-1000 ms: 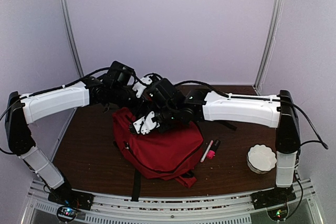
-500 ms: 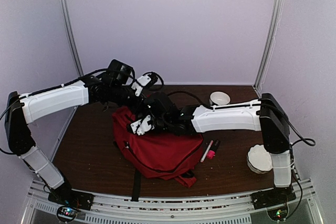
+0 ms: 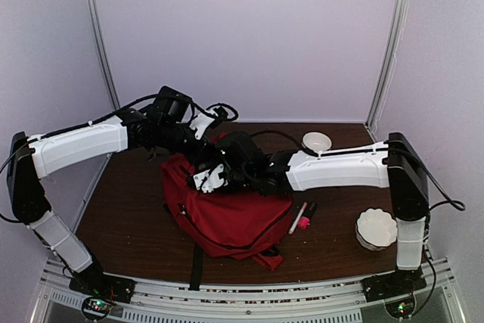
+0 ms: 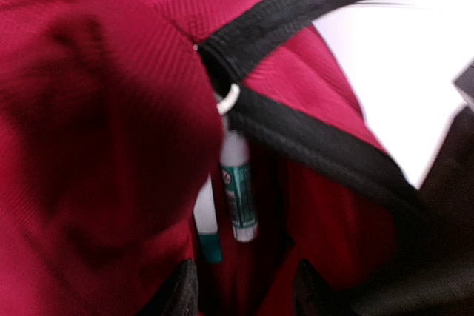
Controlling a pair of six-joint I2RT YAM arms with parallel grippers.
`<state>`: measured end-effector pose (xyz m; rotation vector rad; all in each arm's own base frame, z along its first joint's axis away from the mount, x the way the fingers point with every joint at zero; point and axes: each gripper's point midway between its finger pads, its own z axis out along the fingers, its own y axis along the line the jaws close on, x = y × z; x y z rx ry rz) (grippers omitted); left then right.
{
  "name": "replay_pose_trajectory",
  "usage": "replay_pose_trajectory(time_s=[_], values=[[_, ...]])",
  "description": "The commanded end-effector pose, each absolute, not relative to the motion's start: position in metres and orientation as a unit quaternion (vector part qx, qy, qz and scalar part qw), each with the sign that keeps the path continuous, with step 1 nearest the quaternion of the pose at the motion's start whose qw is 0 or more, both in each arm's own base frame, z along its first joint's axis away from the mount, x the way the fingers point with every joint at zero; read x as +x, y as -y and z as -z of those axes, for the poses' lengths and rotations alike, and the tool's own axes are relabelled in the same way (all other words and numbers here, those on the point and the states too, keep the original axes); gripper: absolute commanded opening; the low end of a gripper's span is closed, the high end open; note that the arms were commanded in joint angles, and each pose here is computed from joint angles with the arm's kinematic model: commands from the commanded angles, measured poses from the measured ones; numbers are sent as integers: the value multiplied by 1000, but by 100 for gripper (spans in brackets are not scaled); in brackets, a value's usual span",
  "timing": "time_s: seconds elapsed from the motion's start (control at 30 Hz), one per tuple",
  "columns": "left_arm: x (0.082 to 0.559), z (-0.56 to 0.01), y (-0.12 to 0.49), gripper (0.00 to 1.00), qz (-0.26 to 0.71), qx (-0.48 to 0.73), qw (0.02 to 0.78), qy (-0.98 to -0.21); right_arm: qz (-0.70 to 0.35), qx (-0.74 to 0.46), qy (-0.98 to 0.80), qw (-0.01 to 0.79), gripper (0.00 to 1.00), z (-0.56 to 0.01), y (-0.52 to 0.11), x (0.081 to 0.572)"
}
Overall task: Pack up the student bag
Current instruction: Place the pen in the lower front pocket of the bag, then move the pen to the center of the board.
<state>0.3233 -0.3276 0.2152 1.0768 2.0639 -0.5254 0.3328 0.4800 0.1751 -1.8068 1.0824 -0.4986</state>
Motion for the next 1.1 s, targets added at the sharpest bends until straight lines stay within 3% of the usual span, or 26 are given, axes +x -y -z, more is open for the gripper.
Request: replay_pose_trajectory(time_s=[0.0, 0.2, 0.4, 0.53, 0.77, 1.07], values=[[319, -258, 343, 0, 238, 431, 417, -764, 151, -728, -471, 474, 44, -210, -464, 304], [318, -256, 346, 0, 245, 431, 412, -764, 63, -751, -501, 426, 45, -217, -435, 251], [318, -258, 346, 0, 248, 430, 413, -763, -108, -786, -539, 283, 43, -187, -387, 166], [317, -258, 345, 0, 248, 431, 414, -763, -110, -791, -561, 216, 40, -165, -337, 139], [316, -261, 346, 0, 251, 432, 414, -761, -50, -787, -592, 167, 38, -139, -250, 135], [314, -265, 346, 0, 256, 430, 417, -759, 33, -773, -618, 139, 38, -108, -197, 195]])
